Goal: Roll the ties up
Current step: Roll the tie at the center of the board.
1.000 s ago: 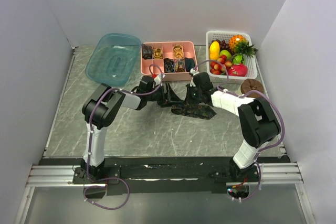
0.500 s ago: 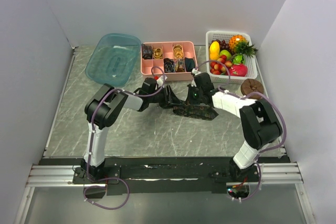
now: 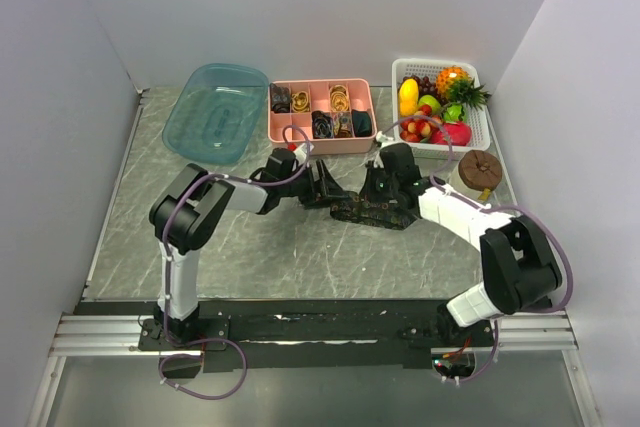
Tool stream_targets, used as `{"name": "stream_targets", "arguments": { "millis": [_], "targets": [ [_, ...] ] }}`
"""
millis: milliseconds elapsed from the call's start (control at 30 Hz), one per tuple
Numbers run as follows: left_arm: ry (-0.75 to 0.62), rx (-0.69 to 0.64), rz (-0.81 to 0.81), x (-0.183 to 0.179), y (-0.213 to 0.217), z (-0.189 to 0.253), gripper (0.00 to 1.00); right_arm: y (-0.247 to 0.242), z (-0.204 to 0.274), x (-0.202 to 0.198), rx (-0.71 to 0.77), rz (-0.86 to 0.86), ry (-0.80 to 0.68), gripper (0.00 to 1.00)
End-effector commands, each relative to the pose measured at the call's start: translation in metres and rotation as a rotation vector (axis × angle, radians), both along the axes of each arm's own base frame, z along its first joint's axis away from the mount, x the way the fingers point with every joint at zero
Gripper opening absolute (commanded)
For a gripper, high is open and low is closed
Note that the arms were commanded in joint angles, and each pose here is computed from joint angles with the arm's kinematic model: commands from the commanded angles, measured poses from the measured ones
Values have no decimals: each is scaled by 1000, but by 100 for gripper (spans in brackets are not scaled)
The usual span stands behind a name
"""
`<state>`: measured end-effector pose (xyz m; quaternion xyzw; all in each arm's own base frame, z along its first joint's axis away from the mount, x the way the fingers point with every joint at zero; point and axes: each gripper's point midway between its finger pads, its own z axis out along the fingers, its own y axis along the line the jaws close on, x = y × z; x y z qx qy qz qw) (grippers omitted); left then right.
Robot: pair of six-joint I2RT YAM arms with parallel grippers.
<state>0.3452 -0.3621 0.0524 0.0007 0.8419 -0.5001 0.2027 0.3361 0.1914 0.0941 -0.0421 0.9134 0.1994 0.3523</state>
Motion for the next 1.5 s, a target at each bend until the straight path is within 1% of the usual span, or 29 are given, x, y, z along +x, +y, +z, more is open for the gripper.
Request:
{"name": "stream_targets", "arguments": {
  "millis": [0, 267, 433, 833, 1133, 1367, 1467],
  "targets": [
    [49, 100, 38, -9, 24, -26, 80, 0, -22, -5, -16, 1, 46, 0],
    [84, 50, 11, -17, 19, -36, 76, 4, -39, -2, -17, 2, 75, 0],
    [73, 22, -3, -14, 13, -31, 74, 8, -48, 0, -19, 9, 100, 0],
    [73, -6, -27, -14, -1, -33, 68, 16, -50, 3, 9, 21, 105, 0],
    [60, 16, -15, -12, 1, -32, 67, 11, -49, 7, -33, 2, 107, 0],
    [58, 2, -19, -11, 0, -31, 65, 21, -50, 13, -9, 32, 117, 0],
    [57, 9, -13, -10, 1, -30, 65, 17, -52, 12, -37, 18, 127, 0]
  ]
}}
